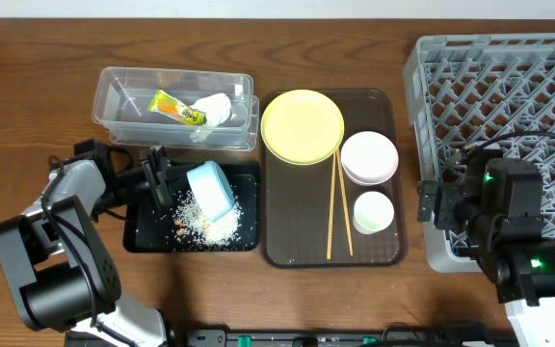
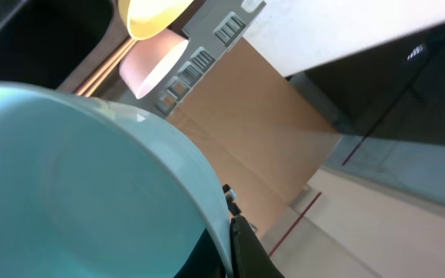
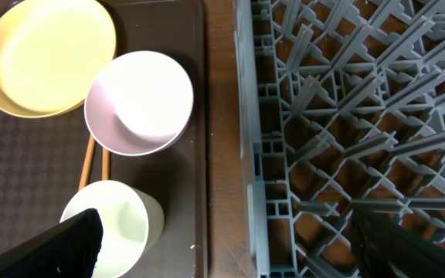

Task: Sort waste into correct bins and load items into the dishwasher rack
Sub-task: 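Tip the blue bowl over the black tray to dump the rice, then return the empty blue bowl to the brown tray with the left gripper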

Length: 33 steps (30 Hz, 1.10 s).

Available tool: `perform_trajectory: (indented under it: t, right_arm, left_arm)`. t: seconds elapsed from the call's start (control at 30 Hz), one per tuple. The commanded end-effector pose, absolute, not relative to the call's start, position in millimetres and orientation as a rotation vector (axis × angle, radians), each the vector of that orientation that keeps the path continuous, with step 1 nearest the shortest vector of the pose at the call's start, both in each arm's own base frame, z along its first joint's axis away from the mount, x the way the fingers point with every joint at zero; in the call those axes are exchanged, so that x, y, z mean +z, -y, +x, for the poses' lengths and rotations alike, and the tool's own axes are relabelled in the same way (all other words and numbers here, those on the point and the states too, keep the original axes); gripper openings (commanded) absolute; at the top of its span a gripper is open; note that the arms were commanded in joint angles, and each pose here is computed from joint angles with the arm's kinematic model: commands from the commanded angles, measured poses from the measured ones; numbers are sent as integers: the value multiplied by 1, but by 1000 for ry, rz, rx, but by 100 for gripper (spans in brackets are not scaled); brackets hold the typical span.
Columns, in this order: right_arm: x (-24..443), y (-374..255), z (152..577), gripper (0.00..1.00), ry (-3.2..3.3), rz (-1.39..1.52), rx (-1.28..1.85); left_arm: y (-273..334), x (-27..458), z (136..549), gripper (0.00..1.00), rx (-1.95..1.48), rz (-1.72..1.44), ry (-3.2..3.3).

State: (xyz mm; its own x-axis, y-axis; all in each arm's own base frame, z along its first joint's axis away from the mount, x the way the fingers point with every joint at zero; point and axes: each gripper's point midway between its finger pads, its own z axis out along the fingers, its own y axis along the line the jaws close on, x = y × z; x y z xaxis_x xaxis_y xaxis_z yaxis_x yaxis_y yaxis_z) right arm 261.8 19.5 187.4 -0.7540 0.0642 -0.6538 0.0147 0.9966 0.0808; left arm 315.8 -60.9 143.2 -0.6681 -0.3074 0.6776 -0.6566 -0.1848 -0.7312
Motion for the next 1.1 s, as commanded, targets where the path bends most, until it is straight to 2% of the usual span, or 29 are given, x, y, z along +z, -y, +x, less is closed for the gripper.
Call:
perform_trajectory:
  t: [0.0, 0.07, 0.23, 0.57, 0.87, 1.07]
  right_arm:
    - [195, -22, 264, 99, -2407, 42, 95]
    - [195, -22, 264, 99, -2406, 42, 95]
    - [195, -22, 264, 99, -2406, 42, 95]
    - [195, -22, 264, 99, -2407, 42, 95]
    - [195, -22, 264, 99, -2407, 42, 95]
    - [195, -22, 264, 99, -2407, 42, 95]
  left_arm:
    - [61, 153, 316, 6, 2076, 952, 1988]
    - [64, 154, 314, 6, 2061, 878, 2120]
    - [83, 145, 308, 6, 1774, 677, 2572]
    - [180, 164, 320, 6, 1479, -108, 3193]
    - [252, 119, 300, 6, 955, -521, 3436]
    - [280, 80, 285, 6, 811, -655, 3398]
